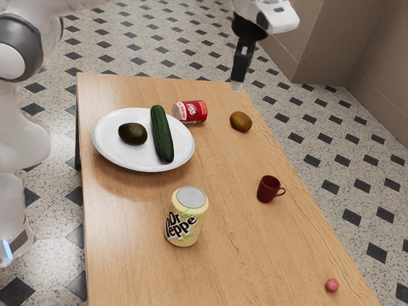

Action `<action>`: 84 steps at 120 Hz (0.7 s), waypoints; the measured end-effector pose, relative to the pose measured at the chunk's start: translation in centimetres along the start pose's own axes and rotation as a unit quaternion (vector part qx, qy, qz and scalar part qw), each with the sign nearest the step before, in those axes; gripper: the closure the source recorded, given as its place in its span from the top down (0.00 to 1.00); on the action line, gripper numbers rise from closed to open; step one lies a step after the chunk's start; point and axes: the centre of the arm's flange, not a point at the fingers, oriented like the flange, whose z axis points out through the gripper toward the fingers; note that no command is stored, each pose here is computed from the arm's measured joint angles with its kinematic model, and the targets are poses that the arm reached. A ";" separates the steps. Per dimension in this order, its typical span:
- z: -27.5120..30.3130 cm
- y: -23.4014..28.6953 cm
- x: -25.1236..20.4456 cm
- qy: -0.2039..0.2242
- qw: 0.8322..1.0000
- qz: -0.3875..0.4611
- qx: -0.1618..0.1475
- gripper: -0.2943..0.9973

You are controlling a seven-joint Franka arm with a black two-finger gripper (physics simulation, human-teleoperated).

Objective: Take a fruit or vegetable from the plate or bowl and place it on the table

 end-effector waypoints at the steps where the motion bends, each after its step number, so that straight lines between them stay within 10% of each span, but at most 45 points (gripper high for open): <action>1: -0.1 0.3 -0.3 0.002 1.000 0.009 -0.008 0.75; 11: 3.8 -5.2 -7.3 0.002 0.995 0.045 -0.091 0.75; 35: 14.3 -13.8 -11.2 -0.067 0.990 -0.064 -0.107 0.75; 53: 21.9 -10.6 -20.2 -0.049 0.984 -0.108 -0.135 0.75; 84: 23.4 -3.2 -22.5 -0.070 0.978 -0.116 -0.157 0.76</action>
